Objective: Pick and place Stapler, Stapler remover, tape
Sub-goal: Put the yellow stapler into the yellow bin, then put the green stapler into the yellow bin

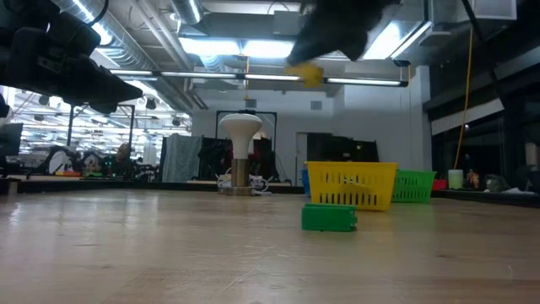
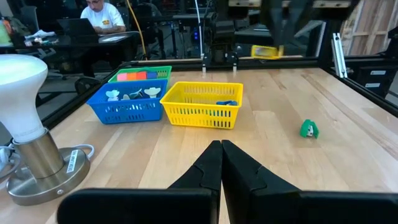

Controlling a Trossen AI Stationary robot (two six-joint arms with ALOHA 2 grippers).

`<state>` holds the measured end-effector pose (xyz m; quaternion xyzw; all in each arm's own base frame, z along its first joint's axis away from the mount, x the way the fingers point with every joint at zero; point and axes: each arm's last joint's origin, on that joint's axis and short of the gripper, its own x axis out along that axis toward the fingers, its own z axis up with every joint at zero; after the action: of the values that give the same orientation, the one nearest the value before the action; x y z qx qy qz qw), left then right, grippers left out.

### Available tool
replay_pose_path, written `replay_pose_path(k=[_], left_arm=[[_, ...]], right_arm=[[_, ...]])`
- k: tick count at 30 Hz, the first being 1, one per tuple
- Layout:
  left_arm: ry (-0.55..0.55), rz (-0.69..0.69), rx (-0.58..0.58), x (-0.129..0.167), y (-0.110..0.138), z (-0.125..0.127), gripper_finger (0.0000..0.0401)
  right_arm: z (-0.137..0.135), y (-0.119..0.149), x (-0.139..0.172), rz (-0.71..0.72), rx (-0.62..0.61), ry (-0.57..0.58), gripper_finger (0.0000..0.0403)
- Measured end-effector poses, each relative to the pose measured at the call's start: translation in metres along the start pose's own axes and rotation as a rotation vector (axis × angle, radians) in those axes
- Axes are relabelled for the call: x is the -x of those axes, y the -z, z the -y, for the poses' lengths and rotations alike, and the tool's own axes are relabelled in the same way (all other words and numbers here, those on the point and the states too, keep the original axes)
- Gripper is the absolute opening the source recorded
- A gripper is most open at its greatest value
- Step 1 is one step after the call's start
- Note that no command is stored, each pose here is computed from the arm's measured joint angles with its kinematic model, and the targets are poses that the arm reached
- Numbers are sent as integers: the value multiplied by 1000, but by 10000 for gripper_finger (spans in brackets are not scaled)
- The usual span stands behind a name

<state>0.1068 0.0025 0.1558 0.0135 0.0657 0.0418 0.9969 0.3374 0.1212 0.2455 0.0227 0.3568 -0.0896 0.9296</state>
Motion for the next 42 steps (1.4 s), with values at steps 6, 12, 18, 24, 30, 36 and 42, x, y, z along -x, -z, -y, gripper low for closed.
replay_pose_path(k=[6,12,18,24,30,36,42], left_arm=[[0,0,0,0,0,0,1],[0,0,0,0,0,0,1],[0,0,0,0,0,0,1],[0,0,0,0,0,0,1],[0,0,0,0,0,0,1],[0,0,0,0,0,0,1],[0,0,0,0,0,0,1]], right_arm=[[25,28,3,-2,-104,55,3],[48,57,-8,11,-195,86,3],[64,73,-18,-12,-245,100,3],[74,86,-23,-53,-269,135,14],[77,95,-25,-80,-307,152,36],[76,95,-26,-79,-294,143,44],[74,85,-24,-55,-225,123,67]])
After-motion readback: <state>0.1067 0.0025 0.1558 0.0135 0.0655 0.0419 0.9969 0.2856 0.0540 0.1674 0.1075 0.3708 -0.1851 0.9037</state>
